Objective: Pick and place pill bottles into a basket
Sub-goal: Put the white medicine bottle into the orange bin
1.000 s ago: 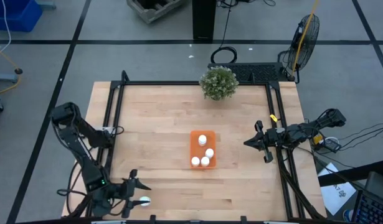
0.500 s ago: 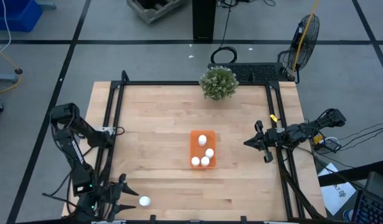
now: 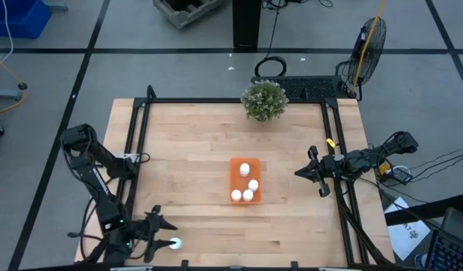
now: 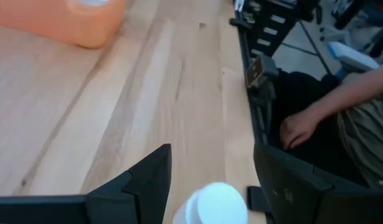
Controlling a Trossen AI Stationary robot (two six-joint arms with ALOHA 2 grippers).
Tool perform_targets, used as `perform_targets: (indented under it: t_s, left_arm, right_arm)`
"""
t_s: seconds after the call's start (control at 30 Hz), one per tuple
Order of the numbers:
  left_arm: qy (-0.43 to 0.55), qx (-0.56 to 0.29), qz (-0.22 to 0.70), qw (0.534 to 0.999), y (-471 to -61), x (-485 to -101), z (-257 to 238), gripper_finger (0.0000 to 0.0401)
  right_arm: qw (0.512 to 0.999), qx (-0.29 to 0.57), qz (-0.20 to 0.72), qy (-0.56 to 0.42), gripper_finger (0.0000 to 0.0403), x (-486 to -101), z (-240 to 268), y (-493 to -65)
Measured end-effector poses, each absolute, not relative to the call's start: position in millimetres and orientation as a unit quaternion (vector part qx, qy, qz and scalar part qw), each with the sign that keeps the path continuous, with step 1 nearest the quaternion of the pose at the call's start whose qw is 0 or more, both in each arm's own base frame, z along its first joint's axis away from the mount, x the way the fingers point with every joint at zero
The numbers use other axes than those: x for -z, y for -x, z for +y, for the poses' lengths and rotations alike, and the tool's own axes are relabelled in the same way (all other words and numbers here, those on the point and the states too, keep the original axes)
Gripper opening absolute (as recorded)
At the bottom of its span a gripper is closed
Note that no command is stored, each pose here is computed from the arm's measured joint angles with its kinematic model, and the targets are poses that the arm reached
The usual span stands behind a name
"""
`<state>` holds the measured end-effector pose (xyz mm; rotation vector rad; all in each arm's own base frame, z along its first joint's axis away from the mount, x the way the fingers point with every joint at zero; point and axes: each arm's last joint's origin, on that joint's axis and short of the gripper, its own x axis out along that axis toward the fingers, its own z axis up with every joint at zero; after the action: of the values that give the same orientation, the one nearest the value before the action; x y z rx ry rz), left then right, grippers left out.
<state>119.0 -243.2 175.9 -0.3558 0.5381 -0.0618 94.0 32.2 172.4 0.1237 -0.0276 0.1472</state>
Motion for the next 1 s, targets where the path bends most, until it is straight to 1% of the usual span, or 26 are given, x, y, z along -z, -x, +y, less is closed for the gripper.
perform_targets:
  t_s: [0.13,0.23,0.37,0.47,0.6,0.73,0.8,0.9,1.0]
  left_arm:
    - [0.147,0.035,0.264,0.953,-126,-175,-242,0.0230]
    - [0.108,0.017,0.220,0.969,-129,-179,-241,0.0230]
    - [0.083,0.009,0.201,0.976,-129,-180,-241,0.0234]
    - [0.066,-0.008,0.184,0.981,-131,-181,-239,0.0254]
    - [0.085,-0.034,0.181,0.979,-143,-182,-233,0.0306]
    - [0.102,-0.008,0.214,0.972,-154,-181,-230,0.0344]
    - [0.089,0.001,0.209,0.974,-155,-182,-231,0.0351]
    - [0.059,0.026,0.221,0.973,-152,-181,-234,0.0351]
    - [0.079,0.045,0.230,0.969,-146,-180,-239,0.0342]
  right_arm:
    - [0.995,-0.074,-0.014,-0.062,0.0000,-172,32,-94]
    - [0.995,-0.074,-0.014,-0.062,0.0000,-172,32,-94]
    - [0.995,-0.073,-0.014,-0.062,0.0000,-172,32,-94]
    - [0.995,-0.074,-0.014,-0.062,0.0000,-172,32,-94]
    - [0.995,-0.073,-0.014,-0.062,0.0000,-172,32,-94]
    - [0.995,-0.074,-0.014,-0.062,0.0000,-172,32,-94]
    - [0.995,-0.074,-0.014,-0.062,0.0000,-172,32,-94]
    - [0.995,-0.074,-0.014,-0.062,0.0000,-172,32,-94]
    - [0.995,-0.074,-0.014,-0.062,0.0000,-172,32,-94]
